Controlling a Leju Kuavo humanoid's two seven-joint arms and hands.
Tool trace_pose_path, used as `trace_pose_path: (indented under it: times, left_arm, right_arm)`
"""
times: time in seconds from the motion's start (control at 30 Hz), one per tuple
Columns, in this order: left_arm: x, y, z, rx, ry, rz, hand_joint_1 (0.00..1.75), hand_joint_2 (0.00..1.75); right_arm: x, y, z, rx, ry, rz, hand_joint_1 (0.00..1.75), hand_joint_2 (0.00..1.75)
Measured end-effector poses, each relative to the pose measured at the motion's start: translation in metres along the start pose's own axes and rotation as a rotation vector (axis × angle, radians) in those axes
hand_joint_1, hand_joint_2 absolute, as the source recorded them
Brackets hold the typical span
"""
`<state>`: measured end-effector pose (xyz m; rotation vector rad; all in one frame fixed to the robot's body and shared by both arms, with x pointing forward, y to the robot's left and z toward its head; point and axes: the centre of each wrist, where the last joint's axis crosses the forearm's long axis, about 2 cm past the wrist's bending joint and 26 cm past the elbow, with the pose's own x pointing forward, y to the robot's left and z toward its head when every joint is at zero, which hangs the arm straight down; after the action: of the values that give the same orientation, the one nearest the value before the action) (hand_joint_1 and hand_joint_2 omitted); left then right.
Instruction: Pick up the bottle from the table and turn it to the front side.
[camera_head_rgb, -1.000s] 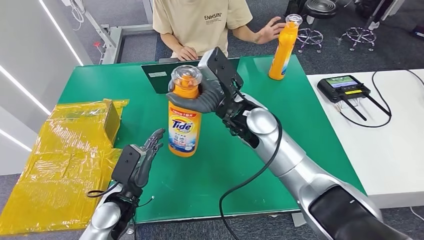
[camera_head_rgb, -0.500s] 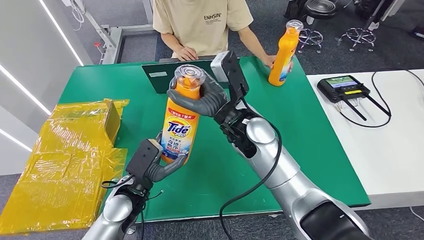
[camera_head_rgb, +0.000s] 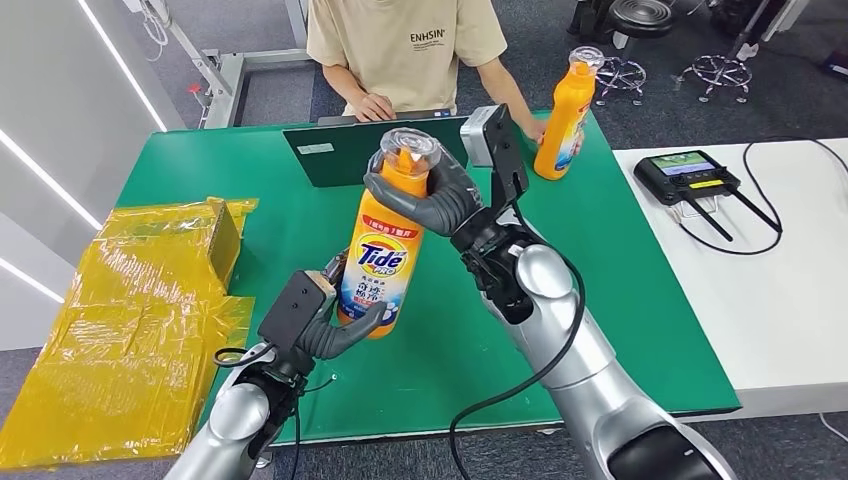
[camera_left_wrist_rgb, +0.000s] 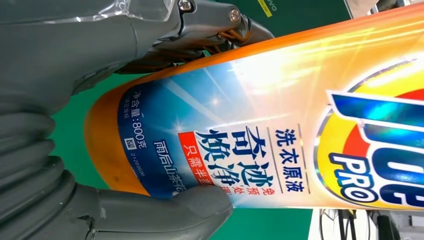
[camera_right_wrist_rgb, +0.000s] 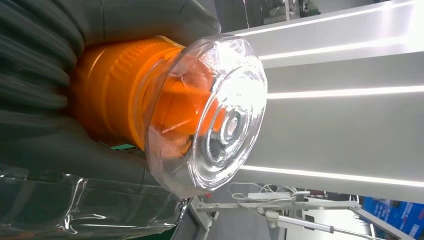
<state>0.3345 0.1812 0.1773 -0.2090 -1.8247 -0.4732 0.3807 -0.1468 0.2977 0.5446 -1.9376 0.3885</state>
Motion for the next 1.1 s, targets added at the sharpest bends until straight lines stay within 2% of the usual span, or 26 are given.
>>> trace_pose_path:
  times: [0.1,0.13,0.2,0.23,0.27,0.33,0.47,0.57,0.73,0.9,1.1]
  left_arm:
    - [0.001,-0.001,0.000,-0.001,-0.004,0.002,1.75,1.75]
    - [0.002,-0.001,0.000,-0.001,-0.006,0.002,1.75,1.75]
    - [0.002,-0.001,0.000,-0.002,-0.008,0.003,1.75,1.75]
    - [0.002,-0.001,0.000,-0.003,-0.010,0.004,1.75,1.75]
    - [0.003,-0.002,0.000,-0.007,-0.011,0.008,1.75,1.75]
    - [0.003,-0.004,0.002,-0.015,-0.014,0.020,1.75,1.75]
    - [0.003,-0.005,0.008,0.015,-0.014,0.029,1.75,1.75]
    - [-0.002,0.004,0.019,0.100,-0.003,0.041,1.75,1.75]
    - [-0.013,0.035,0.054,0.293,0.028,0.038,1.75,1.75]
    - [-0.021,0.055,0.094,0.436,0.076,0.018,1.75,1.75]
    - [-0.027,0.066,0.122,0.535,0.123,-0.030,1.75,1.75]
  right_arm:
    - [0.002,0.000,0.001,0.002,-0.003,0.001,1.75,1.75]
    - [0.002,0.000,0.002,0.003,-0.004,0.001,1.51,1.75]
    - [0.003,0.000,0.002,0.006,-0.006,0.001,0.63,1.75]
    - [0.004,0.000,0.002,0.006,-0.007,0.002,0.20,1.31]
    - [0.004,0.000,0.002,0.006,-0.008,0.003,0.00,0.87]
    - [0.005,0.000,0.002,0.006,-0.006,0.014,0.00,0.00]
    - [0.005,0.000,0.008,-0.035,-0.001,0.072,0.00,0.00]
    - [0.003,-0.004,0.026,-0.127,-0.019,0.145,0.00,0.00]
    - [-0.011,-0.009,0.087,-0.292,-0.041,0.264,0.00,0.00]
    - [-0.030,-0.001,0.153,-0.414,-0.063,0.363,0.00,0.00]
    - [-0.048,0.009,0.193,-0.512,-0.057,0.455,0.00,0.00]
